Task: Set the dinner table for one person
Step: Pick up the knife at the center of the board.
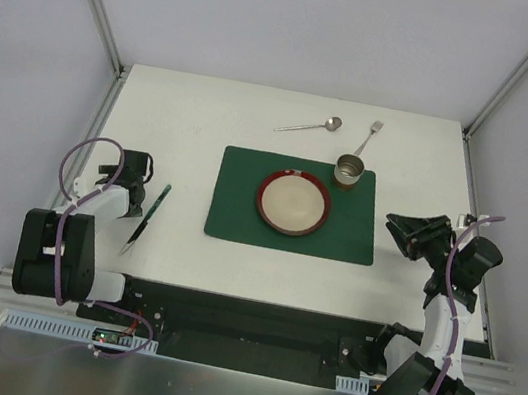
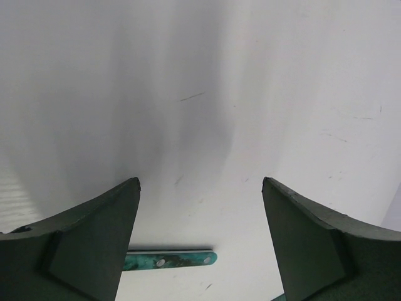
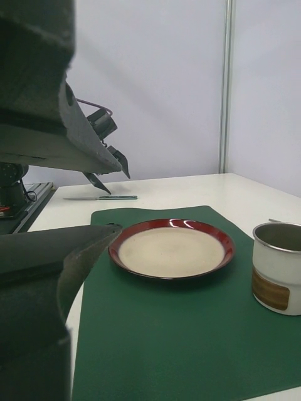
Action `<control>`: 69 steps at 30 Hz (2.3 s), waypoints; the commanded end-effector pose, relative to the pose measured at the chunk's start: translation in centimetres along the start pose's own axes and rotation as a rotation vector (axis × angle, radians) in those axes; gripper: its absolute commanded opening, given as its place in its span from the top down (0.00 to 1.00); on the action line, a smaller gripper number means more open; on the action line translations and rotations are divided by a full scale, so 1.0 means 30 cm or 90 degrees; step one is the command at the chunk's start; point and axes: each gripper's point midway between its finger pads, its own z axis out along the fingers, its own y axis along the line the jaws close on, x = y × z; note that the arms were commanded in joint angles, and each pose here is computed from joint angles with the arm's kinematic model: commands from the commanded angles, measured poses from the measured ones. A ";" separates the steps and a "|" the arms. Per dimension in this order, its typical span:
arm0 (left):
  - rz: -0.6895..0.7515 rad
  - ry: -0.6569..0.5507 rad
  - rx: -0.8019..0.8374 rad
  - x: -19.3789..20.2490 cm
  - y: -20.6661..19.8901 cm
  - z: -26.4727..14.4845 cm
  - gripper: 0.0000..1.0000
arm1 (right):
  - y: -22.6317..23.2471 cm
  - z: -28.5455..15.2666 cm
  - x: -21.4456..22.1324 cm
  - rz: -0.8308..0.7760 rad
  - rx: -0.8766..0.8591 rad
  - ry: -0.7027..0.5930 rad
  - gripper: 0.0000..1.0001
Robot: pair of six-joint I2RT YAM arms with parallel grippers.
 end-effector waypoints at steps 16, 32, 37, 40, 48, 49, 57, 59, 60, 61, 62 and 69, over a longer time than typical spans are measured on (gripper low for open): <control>0.233 0.163 -0.050 0.104 0.078 -0.053 0.23 | 0.065 -0.019 -0.039 -0.049 -0.013 -0.025 0.59; 0.575 0.306 -0.130 0.136 0.080 -0.108 0.36 | 0.108 -0.022 -0.025 -0.055 -0.039 -0.023 0.60; 0.603 0.284 -0.089 0.103 0.063 -0.137 0.36 | 0.113 -0.019 -0.028 -0.057 -0.041 -0.023 0.60; 0.612 0.270 -0.039 0.085 0.029 -0.168 0.35 | 0.116 -0.017 -0.027 -0.060 -0.042 -0.021 0.60; 0.673 0.305 0.013 0.109 0.004 -0.184 0.36 | 0.130 -0.014 -0.017 -0.062 -0.050 -0.013 0.59; 0.679 0.312 0.001 0.117 0.019 -0.172 0.36 | 0.135 -0.015 -0.018 -0.065 -0.051 -0.013 0.60; 0.800 0.327 -0.052 0.177 0.093 -0.162 0.37 | 0.147 -0.011 -0.020 -0.069 -0.054 -0.012 0.60; 0.817 0.326 -0.056 0.181 0.102 -0.162 0.37 | 0.146 -0.009 -0.019 -0.069 -0.054 -0.010 0.60; 0.829 0.327 -0.054 0.189 0.105 -0.166 0.37 | 0.149 -0.010 -0.019 -0.069 -0.056 -0.009 0.60; 0.836 0.318 -0.062 0.183 0.108 -0.164 0.37 | 0.148 -0.010 -0.019 -0.069 -0.056 -0.008 0.60; 0.842 0.316 -0.065 0.182 0.112 -0.165 0.37 | 0.150 -0.009 -0.019 -0.070 -0.056 -0.008 0.60; 0.855 0.301 -0.087 0.170 0.133 -0.165 0.37 | 0.152 -0.009 -0.016 -0.071 -0.058 -0.004 0.60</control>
